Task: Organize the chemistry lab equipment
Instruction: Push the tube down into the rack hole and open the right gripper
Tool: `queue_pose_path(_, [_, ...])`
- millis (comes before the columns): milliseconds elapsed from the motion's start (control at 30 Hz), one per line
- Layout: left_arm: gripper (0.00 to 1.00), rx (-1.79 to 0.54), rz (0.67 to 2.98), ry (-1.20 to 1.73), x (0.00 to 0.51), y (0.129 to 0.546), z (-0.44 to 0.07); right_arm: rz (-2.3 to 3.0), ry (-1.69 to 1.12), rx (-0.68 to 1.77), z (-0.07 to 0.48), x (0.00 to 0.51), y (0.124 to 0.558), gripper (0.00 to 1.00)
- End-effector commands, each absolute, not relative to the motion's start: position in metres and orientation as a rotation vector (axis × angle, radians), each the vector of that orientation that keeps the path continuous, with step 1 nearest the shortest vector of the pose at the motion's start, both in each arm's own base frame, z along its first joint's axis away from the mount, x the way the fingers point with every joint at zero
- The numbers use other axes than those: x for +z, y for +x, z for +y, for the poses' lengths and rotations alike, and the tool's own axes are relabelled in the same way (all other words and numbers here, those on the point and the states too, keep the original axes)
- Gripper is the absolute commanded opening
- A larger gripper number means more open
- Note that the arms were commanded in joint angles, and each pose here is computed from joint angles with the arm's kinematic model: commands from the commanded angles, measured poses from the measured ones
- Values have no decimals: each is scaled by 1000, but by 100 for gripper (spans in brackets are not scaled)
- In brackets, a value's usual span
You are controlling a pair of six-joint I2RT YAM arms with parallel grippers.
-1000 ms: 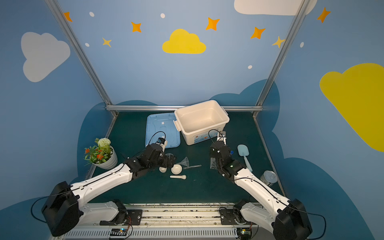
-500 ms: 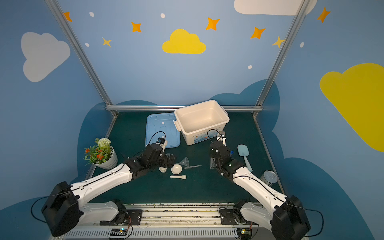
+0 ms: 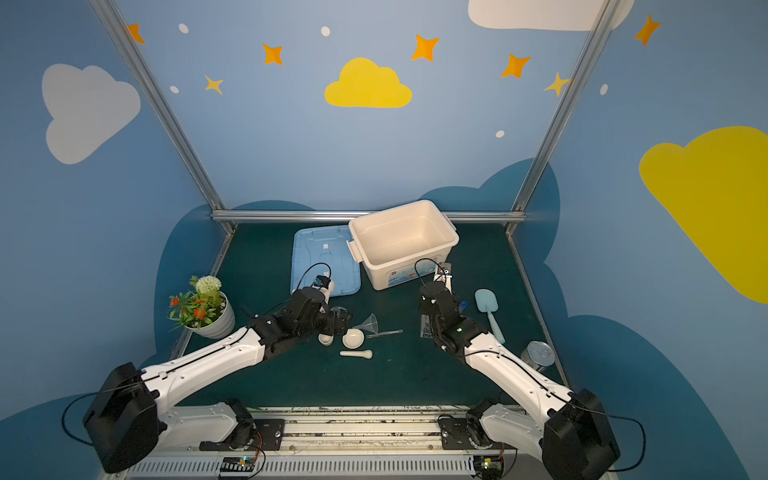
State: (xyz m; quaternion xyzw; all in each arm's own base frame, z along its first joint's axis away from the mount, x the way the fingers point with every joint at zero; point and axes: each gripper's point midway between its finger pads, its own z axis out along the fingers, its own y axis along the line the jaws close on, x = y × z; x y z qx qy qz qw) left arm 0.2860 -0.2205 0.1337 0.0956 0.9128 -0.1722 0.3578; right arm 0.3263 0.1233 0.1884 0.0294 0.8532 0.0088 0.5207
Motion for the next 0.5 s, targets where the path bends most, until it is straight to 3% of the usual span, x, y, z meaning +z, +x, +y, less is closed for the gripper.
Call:
queue_pose_path(0, [100,-434,2364,236,130,283,-215,2017,94,43,125,199,330,0])
queue_pose_path(467, [100,-430,2363,227,130,282,-211,2081,64,5,124,176,326,0])
